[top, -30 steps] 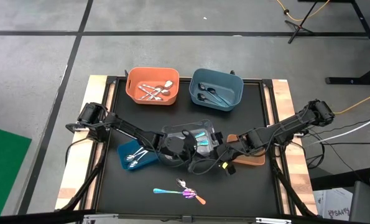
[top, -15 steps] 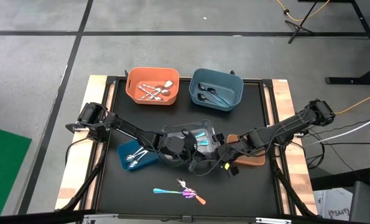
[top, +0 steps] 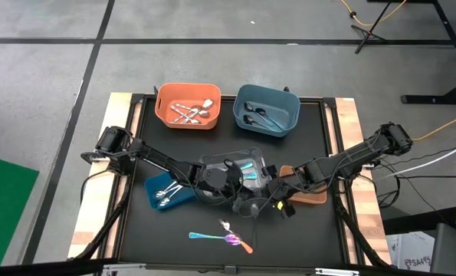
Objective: Sort silverware by color (type)
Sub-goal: Put the black spoon into the light orange bin
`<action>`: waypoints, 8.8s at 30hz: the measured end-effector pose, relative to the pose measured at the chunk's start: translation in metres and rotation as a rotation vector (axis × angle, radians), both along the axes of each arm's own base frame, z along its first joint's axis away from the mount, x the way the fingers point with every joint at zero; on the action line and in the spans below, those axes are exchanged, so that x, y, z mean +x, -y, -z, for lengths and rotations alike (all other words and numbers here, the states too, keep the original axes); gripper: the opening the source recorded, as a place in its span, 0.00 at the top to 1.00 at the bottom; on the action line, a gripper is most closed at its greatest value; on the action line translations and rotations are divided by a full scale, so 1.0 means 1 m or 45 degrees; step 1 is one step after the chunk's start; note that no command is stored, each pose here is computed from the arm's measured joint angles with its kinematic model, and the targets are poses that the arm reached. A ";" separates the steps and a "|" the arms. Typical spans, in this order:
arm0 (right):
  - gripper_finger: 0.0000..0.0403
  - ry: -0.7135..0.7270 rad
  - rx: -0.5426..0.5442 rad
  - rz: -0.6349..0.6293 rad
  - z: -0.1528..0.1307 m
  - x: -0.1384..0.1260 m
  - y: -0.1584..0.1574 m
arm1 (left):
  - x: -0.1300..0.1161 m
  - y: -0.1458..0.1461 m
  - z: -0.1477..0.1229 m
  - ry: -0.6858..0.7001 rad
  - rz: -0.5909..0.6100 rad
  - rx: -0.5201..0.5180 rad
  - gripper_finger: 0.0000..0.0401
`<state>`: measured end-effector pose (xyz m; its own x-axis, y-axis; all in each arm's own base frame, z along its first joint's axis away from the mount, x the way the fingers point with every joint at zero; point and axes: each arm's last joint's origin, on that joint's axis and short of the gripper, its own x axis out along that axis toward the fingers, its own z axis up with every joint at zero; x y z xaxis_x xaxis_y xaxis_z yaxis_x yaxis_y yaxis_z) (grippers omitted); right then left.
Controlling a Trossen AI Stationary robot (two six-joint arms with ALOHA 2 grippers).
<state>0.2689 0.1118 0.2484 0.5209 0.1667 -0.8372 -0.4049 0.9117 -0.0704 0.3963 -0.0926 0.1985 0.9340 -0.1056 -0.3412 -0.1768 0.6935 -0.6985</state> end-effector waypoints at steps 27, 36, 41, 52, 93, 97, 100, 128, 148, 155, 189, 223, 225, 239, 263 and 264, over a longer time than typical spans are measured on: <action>0.79 -0.312 0.802 0.787 0.002 0.000 -0.031 | -0.012 0.040 0.001 0.120 0.416 0.795 0.74; 0.68 -0.229 0.859 0.927 0.030 0.006 -0.078 | -0.014 0.044 0.001 0.129 0.439 1.025 0.74; 0.68 -0.174 0.807 0.891 0.054 0.008 -0.103 | -0.014 0.043 0.001 0.123 0.438 1.029 0.74; 0.68 -0.145 0.603 0.965 0.101 0.013 -0.112 | -0.013 0.041 0.002 0.087 0.354 1.068 0.74; 0.68 -0.004 0.298 0.982 0.121 0.013 -0.104 | -0.012 0.035 0.002 0.062 0.316 1.079 0.74; 0.68 -0.028 0.304 0.990 0.115 0.016 -0.107 | -0.012 0.035 0.002 0.062 0.316 1.079 0.74; 0.68 -0.033 0.296 0.985 0.103 0.021 -0.111 | -0.012 0.035 0.002 0.063 0.317 1.079 0.74; 0.68 -0.078 0.248 1.003 0.114 0.032 -0.121 | -0.012 0.035 0.002 0.063 0.316 1.079 0.74; 0.70 -0.215 0.166 0.986 0.115 0.024 -0.116 | -0.012 0.035 0.002 0.065 0.329 1.111 0.74; 0.88 -0.226 0.146 0.987 0.116 0.023 -0.115 | -0.012 0.035 0.002 0.065 0.329 1.111 0.74; 1.00 -0.197 0.039 0.807 0.081 0.037 -0.126 | -0.044 0.038 -0.049 0.077 0.391 1.140 0.74; 0.99 -0.264 -0.137 0.643 0.012 0.041 -0.130 | -0.079 0.067 -0.067 0.044 0.516 1.061 0.74; 0.98 -0.255 -0.104 0.636 0.018 0.043 -0.131 | -0.079 0.067 -0.067 0.033 0.521 1.065 0.74; 0.72 -0.165 0.119 0.560 0.078 0.057 -0.121 | -0.079 0.066 -0.066 0.028 0.514 1.070 0.74; 0.71 -0.046 0.255 0.503 0.115 0.055 -0.109 | -0.079 0.066 -0.066 0.029 0.513 1.070 0.74; 0.71 -0.049 0.256 0.508 0.116 0.056 -0.108 | -0.079 0.066 -0.066 0.029 0.513 1.070 0.74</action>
